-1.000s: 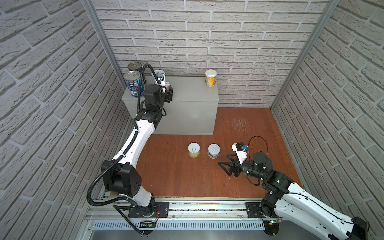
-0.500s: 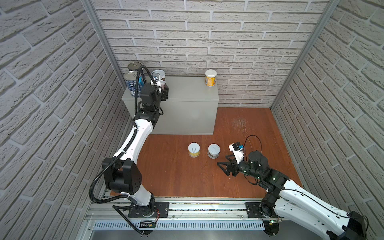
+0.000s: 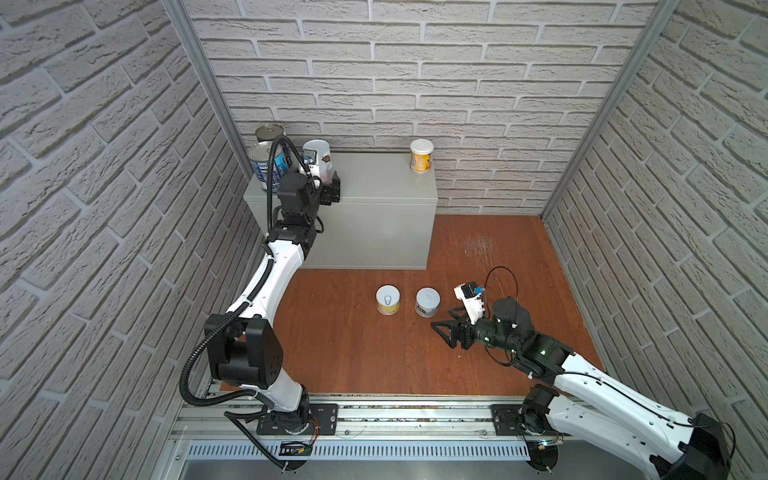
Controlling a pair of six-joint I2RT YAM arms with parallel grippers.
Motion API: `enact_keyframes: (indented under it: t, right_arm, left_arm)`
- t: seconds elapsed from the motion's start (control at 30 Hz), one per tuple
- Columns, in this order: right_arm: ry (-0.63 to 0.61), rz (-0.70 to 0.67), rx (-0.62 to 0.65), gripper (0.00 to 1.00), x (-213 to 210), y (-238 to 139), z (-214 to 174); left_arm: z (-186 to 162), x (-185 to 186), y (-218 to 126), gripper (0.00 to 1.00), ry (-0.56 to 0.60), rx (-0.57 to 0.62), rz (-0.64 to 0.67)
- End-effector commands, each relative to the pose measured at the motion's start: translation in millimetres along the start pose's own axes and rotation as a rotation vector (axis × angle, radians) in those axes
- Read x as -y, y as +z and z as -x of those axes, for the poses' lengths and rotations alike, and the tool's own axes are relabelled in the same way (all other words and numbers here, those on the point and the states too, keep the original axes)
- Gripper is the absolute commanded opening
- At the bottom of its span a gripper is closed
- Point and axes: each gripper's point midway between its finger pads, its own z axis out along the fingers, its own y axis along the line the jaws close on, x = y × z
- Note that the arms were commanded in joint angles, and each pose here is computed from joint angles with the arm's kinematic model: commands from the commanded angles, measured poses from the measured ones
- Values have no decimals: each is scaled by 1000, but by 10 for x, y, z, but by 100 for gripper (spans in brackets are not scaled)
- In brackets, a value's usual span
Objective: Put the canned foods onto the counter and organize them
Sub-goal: 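Lower the pink-labelled can onto the cabinet top beside the blue cans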
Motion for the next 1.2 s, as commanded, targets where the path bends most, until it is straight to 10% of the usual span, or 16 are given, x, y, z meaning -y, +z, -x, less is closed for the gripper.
enact_keyframes:
  t: [0.0,1.17]
  right_arm:
    - [-11,38,62,83,-124,-25,210]
    - [-14,61,10,83,-177,185,273]
  left_arm:
    - [195,43,-109,98,-3,81,-30]
    - [338,20,-333,98,-6,39,139]
